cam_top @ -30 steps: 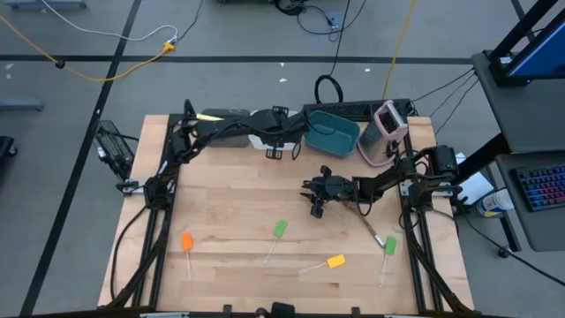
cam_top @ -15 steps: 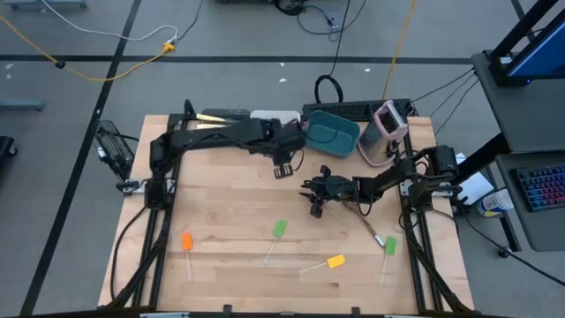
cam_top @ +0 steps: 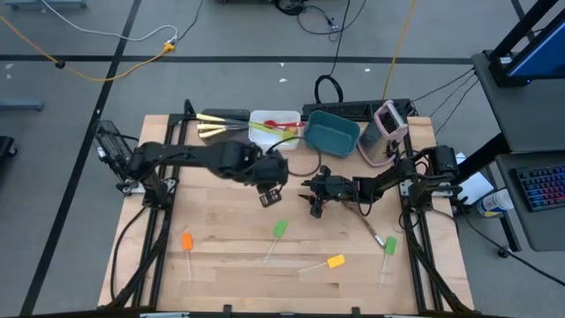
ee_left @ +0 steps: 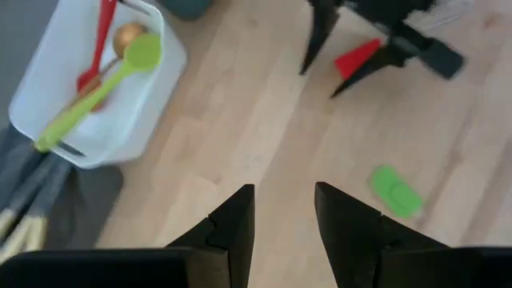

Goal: Pick & Place Kitchen Items
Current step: Put the wooden serving spoon into the white bin

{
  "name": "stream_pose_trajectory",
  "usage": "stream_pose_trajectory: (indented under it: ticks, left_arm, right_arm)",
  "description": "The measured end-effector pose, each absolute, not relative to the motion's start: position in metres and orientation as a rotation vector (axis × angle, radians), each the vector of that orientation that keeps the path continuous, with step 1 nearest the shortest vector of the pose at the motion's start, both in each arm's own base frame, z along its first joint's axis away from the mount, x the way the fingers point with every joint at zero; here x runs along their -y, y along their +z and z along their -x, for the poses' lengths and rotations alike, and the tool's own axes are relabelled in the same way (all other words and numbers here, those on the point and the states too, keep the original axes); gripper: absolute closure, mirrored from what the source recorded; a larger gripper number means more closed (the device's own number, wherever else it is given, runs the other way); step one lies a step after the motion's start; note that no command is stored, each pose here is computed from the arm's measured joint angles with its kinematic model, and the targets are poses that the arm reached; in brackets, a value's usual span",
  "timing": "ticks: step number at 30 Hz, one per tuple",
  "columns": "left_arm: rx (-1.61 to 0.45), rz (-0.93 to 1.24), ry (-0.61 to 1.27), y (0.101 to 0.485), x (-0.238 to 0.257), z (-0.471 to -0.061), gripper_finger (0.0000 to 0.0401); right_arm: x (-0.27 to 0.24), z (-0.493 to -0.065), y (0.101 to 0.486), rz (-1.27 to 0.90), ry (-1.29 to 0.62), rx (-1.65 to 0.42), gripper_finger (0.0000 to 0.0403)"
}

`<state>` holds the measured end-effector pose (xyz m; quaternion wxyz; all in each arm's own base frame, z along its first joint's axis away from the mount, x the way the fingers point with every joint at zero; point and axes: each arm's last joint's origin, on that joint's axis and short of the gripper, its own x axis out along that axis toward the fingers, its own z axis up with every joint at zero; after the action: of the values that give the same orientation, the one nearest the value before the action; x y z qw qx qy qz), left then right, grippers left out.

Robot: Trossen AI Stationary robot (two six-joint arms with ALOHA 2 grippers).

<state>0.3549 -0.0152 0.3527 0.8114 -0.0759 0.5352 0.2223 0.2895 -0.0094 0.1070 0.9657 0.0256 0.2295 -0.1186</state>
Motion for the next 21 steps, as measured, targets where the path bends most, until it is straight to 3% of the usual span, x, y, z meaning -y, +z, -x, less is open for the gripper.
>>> stream_pose_trajectory:
  ticks: [13, 21]
  left_arm:
    - [-1.041, 0.099, 0.517, 0.389, 0.054, -0.306, 0.0265]
    - [-1.048, 0.122, 0.589, 0.371, 0.051, -0.28, 0.0265]
  right_arm:
    - [0.009, -0.29, 0.107, -0.185, -0.267, -0.443, 0.023]
    - [-0.003, -0.289, 0.11, -0.214, -0.234, -0.449, 0.0232]
